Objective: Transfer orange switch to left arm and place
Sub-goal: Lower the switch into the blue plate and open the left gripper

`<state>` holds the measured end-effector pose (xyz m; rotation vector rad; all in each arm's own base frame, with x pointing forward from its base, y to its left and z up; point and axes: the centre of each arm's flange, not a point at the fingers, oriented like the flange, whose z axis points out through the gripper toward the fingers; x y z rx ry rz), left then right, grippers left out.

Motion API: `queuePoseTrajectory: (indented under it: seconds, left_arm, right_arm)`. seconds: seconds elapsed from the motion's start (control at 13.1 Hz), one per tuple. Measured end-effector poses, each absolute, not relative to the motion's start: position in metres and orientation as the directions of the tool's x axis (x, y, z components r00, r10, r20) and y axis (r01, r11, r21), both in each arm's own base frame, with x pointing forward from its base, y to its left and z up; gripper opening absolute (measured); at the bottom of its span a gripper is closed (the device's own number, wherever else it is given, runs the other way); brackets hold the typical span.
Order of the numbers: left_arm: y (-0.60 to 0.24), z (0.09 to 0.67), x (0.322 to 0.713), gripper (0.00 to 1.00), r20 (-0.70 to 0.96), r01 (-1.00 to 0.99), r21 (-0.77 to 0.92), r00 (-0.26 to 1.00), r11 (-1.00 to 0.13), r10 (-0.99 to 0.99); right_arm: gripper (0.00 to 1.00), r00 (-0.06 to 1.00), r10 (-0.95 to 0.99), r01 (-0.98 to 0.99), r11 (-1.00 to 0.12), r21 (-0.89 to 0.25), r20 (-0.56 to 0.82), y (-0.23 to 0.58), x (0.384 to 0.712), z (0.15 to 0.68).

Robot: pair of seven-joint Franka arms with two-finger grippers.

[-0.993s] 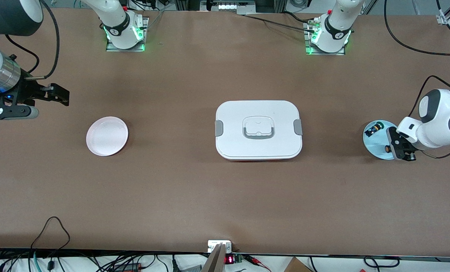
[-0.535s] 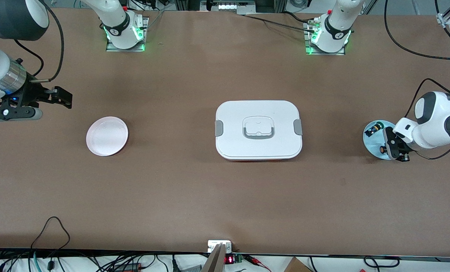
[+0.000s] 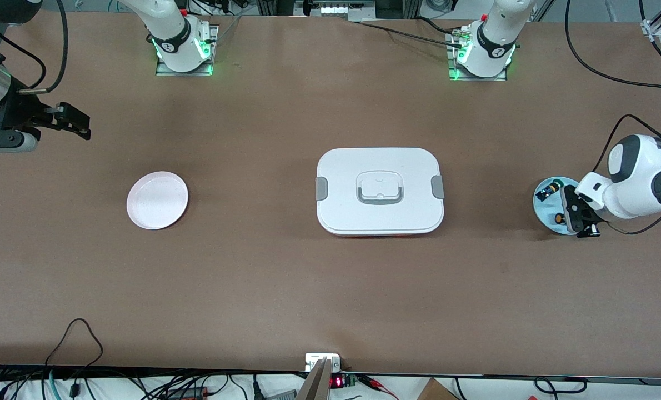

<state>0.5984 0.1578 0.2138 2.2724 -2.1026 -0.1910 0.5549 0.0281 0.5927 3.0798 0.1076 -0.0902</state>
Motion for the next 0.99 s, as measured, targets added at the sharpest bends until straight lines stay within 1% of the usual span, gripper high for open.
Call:
queuePoseTrajectory:
  seconds: [0.08,0.15,0.31,0.38,0.69,0.99]
  left_arm:
    - [0.149,0.231,0.603,0.98,-0.078,-0.990,0.125,0.060,-0.070,-0.995]
    - [0.140,0.251,0.607,1.00,-0.097,-0.988,0.140,0.052,-0.065,-0.994]
    - [0.125,0.297,0.614,1.00,-0.127,-0.979,0.183,0.067,-0.090,-0.990]
    - [0.120,0.322,0.616,1.00,-0.134,-0.970,0.211,0.096,-0.123,-0.986]
    - [0.081,0.406,0.617,1.00,-0.195,-0.915,0.272,0.251,-0.298,-0.948]
    - [0.043,0.464,0.609,1.00,-0.265,-0.848,0.253,0.403,-0.466,-0.876]
  right_arm:
    - [1.00,0.995,0.077,0.080,-0.996,0.051,-0.061,0.029,0.555,0.593]
    - [1.00,0.995,0.082,0.085,-0.995,0.048,-0.061,0.029,0.555,0.593]
    - [1.00,0.994,0.086,0.089,-0.995,0.046,-0.061,0.029,0.555,0.593]
    - [1.00,0.994,0.087,0.089,-0.995,0.046,-0.061,0.029,0.555,0.593]
    - [1.00,0.994,0.088,0.091,-0.995,0.046,-0.061,0.030,0.555,0.593]
    - [1.00,0.994,0.087,0.090,-0.995,0.046,-0.061,0.029,0.555,0.593]
